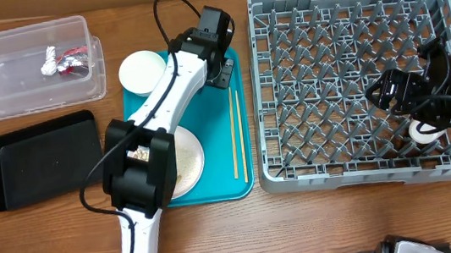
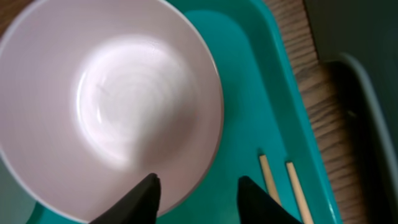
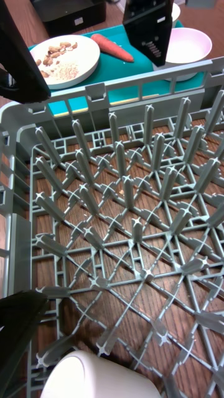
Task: Sort waste into correct bins and load items into the dishwasher
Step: 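Grasp the pink-lined white bowl with the left gripper and lift it, then carry the bowl over the rack and set it down upside down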
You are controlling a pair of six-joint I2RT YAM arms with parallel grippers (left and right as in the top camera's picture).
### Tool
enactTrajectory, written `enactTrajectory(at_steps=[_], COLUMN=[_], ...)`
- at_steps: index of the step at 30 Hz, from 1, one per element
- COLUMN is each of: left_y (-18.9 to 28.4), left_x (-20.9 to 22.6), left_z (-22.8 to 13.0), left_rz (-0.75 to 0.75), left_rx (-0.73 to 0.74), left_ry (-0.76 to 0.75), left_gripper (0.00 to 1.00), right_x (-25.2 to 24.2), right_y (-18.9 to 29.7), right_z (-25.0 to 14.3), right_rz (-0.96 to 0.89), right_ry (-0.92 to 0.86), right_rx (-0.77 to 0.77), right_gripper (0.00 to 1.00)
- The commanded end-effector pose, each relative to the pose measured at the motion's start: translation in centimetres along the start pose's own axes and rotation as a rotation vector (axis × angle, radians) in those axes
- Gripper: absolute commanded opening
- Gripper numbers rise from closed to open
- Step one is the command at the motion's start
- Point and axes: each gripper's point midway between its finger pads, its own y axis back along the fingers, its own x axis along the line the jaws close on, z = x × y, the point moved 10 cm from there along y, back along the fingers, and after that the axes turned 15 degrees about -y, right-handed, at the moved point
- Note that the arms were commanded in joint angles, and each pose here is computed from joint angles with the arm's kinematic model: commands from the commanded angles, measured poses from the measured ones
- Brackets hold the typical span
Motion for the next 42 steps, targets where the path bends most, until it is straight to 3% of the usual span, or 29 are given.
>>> enactTrajectory(at_steps=[1, 3, 5, 7, 11, 15, 18, 20, 23, 27, 29, 35, 42], left_y=[-1.5, -1.5, -1.6, -1.6, -1.6, -0.4, 4.7, 9.2, 14.0, 20.2, 21.5, 21.1, 15.9], left_x=[-0.4, -0.3, -0.3, -0.2, -0.2, 0.1, 0.7, 0.8, 0.2, -3.1, -4.9, -9.1, -15.4], left_z=[-0.1, 0.2, 0.2, 0.4, 0.4, 1.4, 4.4, 6.4, 8.4, 11.6, 13.4, 16.0, 17.1], left_rz=[0.007, 0.011, 0.012, 0.014, 0.016, 0.021, -0.02, -0.111, -0.296, -0.798, -0.987, -1.136, -1.298], left_rx=[0.023, 0.003, -0.004, -0.012, -0.017, -0.054, -0.181, -0.299, -0.46, -0.785, -0.893, -0.994, -0.893], left_ry=[-0.022, -0.02, -0.019, -0.018, -0.017, -0.013, -0.008, -0.007, -0.012, -0.122, -0.13, -0.114, -0.05], left_gripper=[0.34, 0.29, 0.17, 0.16, 0.04, 0.04, 0.04, 0.04, 0.04, 0.04, 0.04, 0.04, 0.04], right_x=[0.3, 0.3, 0.3, 0.3, 0.3, 0.2, -0.9, -2.4, -3.2, -3.3, -4.6, -5.3, -5.5], right_y=[0.4, 0.4, 0.4, 0.4, 0.4, 0.4, 0.6, 1.0, 1.4, 1.4, 2.0, 2.3, 2.5], right_z=[0.0, -0.1, -0.1, -0.1, -0.1, -0.1, 0.2, 0.7, 1.0, 0.9, 0.7, 0.4, 0.3], right_rz=[0.003, 0.002, 0.002, 0.002, 0.002, 0.0, -0.128, -0.253, -0.283, -0.295, -0.461, -0.55, -0.589], right_ry=[0.023, 0.023, 0.023, 0.023, 0.023, 0.023, -0.048, -0.171, -0.229, -0.233, -0.356, -0.43, -0.44], right_rx=[-0.017, -0.017, -0.017, -0.016, -0.016, -0.017, -0.061, -0.129, -0.153, -0.152, -0.217, -0.249, -0.262], right_gripper=[0.99, 0.99, 0.99, 0.99, 0.99, 0.99, 0.99, 1.0, 1.0, 1.0, 1.0, 1.0, 1.0])
